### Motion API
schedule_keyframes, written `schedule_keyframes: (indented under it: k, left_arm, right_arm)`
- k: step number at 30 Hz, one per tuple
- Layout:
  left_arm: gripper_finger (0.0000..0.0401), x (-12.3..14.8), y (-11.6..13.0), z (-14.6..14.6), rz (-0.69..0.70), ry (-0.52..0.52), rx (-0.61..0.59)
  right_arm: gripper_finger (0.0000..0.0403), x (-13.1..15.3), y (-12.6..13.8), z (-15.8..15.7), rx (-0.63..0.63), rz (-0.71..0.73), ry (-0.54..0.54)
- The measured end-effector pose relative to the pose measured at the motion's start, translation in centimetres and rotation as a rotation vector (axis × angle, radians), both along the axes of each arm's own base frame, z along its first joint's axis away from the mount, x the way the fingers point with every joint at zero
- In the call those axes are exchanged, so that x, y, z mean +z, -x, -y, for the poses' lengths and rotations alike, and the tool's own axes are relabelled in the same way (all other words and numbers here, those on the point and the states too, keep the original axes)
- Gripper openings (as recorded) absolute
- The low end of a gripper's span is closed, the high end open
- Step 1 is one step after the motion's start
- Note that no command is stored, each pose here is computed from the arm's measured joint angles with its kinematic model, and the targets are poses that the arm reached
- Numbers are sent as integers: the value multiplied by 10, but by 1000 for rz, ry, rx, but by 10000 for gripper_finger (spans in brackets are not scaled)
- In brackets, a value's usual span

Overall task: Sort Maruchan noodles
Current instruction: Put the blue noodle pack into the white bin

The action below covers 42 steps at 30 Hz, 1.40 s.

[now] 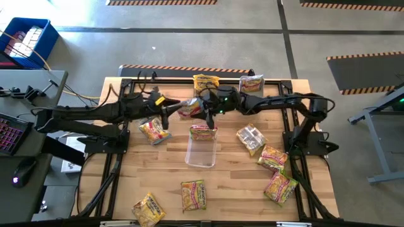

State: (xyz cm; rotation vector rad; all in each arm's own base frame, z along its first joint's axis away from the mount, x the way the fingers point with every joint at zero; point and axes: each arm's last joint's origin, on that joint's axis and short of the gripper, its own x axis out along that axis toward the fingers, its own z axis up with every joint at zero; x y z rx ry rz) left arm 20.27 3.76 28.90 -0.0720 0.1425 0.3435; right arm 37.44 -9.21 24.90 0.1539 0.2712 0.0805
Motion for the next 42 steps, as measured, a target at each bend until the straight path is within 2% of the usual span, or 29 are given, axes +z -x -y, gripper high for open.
schedule_keyframes:
  k: [4, 8, 12, 19, 25, 31, 37, 42]
  left_arm:
    - [109, -20, 13, 4, 92, -8, -98]
    - [104, -43, 22, 6, 229, 41, -194]
    - [100, -54, 26, 1, 260, 105, -140]
    - [126, -48, 22, -6, 273, 116, -113]
    - [176, -46, 13, -4, 252, 127, -215]
    - [211, -47, -2, -8, 251, 125, -228]
    - [213, -42, -17, -10, 239, 35, -268]
    - [186, -40, -20, -10, 237, 14, -291]
  right_arm:
    - [149, 17, 16, 5, 1, -21, 98]
    - [147, 31, 25, 4, 48, 11, 189]
    - [147, 32, 26, 2, 156, 41, 199]
    - [147, 35, 23, -3, 174, 88, 238]
    - [147, 37, 22, -5, 191, 108, 248]
    - [147, 38, 21, -8, 227, 125, 242]
    - [147, 38, 21, -8, 227, 126, 244]
    - [151, 38, 21, -8, 223, 126, 243]
